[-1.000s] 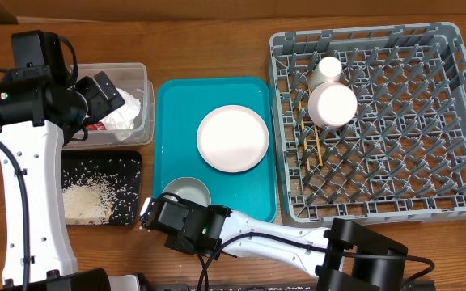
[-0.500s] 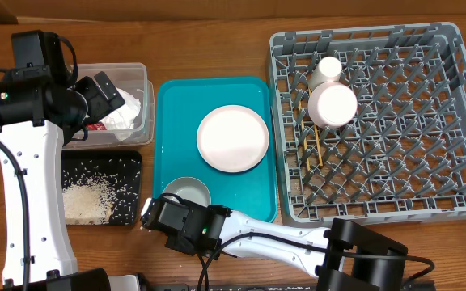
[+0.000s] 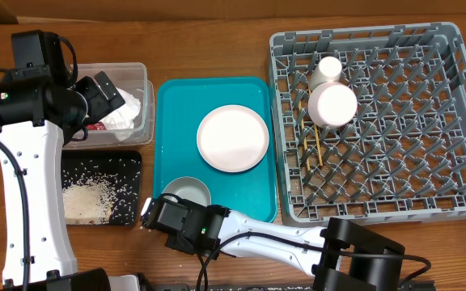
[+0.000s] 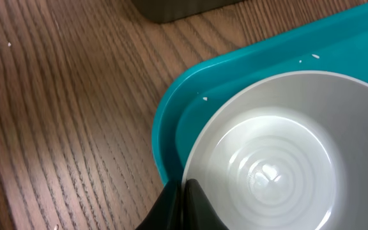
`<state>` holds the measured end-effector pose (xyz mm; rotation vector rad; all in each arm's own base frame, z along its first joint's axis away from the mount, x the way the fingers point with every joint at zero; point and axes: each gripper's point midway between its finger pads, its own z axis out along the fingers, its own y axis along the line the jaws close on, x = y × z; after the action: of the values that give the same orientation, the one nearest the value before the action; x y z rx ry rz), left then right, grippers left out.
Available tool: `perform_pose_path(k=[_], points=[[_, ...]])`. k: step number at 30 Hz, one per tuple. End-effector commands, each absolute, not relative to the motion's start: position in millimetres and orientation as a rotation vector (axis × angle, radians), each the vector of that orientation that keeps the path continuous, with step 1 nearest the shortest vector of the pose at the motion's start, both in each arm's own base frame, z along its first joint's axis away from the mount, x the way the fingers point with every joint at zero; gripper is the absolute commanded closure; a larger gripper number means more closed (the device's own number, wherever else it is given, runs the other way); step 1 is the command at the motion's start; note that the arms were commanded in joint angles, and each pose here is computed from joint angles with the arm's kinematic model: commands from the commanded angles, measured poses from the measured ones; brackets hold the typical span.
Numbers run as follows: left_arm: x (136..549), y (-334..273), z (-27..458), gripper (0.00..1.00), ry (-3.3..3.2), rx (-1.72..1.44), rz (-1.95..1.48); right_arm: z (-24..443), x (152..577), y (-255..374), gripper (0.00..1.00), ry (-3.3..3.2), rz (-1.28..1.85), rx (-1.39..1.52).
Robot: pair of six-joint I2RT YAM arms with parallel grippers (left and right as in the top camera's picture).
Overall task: Sort waste into correct bins and load items into the dishwasher
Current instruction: 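Grasp the rim of the white bowl with the right gripper, then carry the white bowl into the rack and set it down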
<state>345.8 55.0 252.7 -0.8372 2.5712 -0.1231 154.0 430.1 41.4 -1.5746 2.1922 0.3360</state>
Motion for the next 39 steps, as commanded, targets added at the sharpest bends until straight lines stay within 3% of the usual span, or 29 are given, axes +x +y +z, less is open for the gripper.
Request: perform_pose_path(k=[1,6,13,18,25,30,39], points=[[347,54,254,0.0,2.572,-0.817,-0.114,38,156,432,0.96,2.197,0.332,-1.572],[347,54,254,0.0,2.572,-0.818,-0.114,58,165,441,0.96,2.162,0.335,-1.529],[347,54,254,0.0,2.572,-0.818,-0.114,166,198,448,0.96,2.112,0.528,-1.205],[347,54,254,0.0,2.572,-0.817,-0.115,247,231,399,0.96,2.129,0.7,-0.929],[347,54,254,0.0,2.572,-0.817,-0.114,321,270,300,0.96,2.173,1.054,-0.605],[347,54,254,0.0,2.572,-0.817,-0.114,341,282,238,0.96,2.18,1.365,-0.486],[347,54,254,0.0,2.572,-0.817,-0.115,305,294,150,0.96,2.143,1.657,-0.224]])
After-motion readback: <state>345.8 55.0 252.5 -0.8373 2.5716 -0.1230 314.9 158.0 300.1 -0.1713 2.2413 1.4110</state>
